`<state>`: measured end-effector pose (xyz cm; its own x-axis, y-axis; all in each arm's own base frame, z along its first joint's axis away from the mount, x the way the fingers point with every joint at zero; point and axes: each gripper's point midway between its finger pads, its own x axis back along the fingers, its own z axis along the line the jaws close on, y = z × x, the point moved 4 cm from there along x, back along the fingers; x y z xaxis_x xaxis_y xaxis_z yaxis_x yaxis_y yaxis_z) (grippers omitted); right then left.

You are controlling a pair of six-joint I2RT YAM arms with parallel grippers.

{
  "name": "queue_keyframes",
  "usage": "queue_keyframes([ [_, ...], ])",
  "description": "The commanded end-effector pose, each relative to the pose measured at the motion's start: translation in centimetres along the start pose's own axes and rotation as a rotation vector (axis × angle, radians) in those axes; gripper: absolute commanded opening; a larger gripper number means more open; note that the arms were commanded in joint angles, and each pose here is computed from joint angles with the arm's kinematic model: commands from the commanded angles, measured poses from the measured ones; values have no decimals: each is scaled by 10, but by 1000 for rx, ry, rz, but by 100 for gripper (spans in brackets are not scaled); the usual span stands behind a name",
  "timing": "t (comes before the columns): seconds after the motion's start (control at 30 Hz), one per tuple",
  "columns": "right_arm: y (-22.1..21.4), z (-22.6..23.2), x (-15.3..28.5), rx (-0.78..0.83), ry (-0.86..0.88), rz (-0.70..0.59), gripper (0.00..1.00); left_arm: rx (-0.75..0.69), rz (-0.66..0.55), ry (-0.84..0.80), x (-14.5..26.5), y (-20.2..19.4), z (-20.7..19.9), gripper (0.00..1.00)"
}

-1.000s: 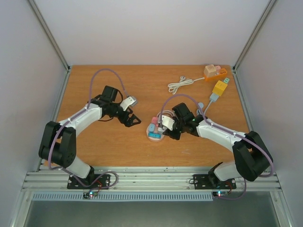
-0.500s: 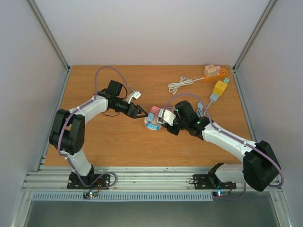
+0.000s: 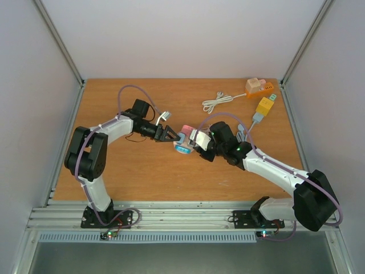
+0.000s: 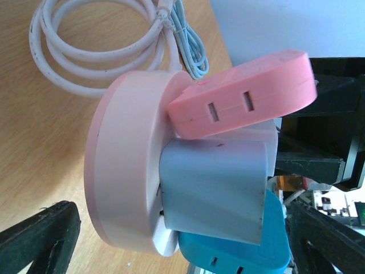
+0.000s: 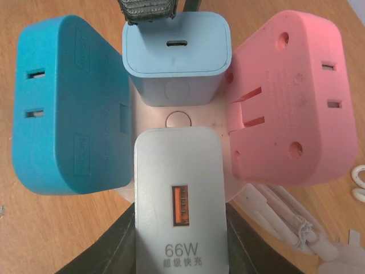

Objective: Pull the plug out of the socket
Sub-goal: Remove the plug from the socket.

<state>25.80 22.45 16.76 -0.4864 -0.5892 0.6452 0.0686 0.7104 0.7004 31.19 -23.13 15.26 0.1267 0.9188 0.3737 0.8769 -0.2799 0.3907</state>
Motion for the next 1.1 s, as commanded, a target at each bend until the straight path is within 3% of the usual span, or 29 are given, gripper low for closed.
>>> queue_keyframes([
  [0.0, 36, -16, 16, 21, -100, -156, 2, -4, -11, -65, -4, 5, -4, 99],
  [0.23, 43, -13, 17, 6, -79, -179, 2, 12, -17, -147, -4, 6, -11, 99],
  [0.83, 51, -12, 16, -38, -75, -187, 2, 39, 0, -172, -8, -1, -7, 99],
  [1.07, 52, -15, 15, -56, -90, -185, 2, 37, 1, -186, -7, 0, -10, 69],
])
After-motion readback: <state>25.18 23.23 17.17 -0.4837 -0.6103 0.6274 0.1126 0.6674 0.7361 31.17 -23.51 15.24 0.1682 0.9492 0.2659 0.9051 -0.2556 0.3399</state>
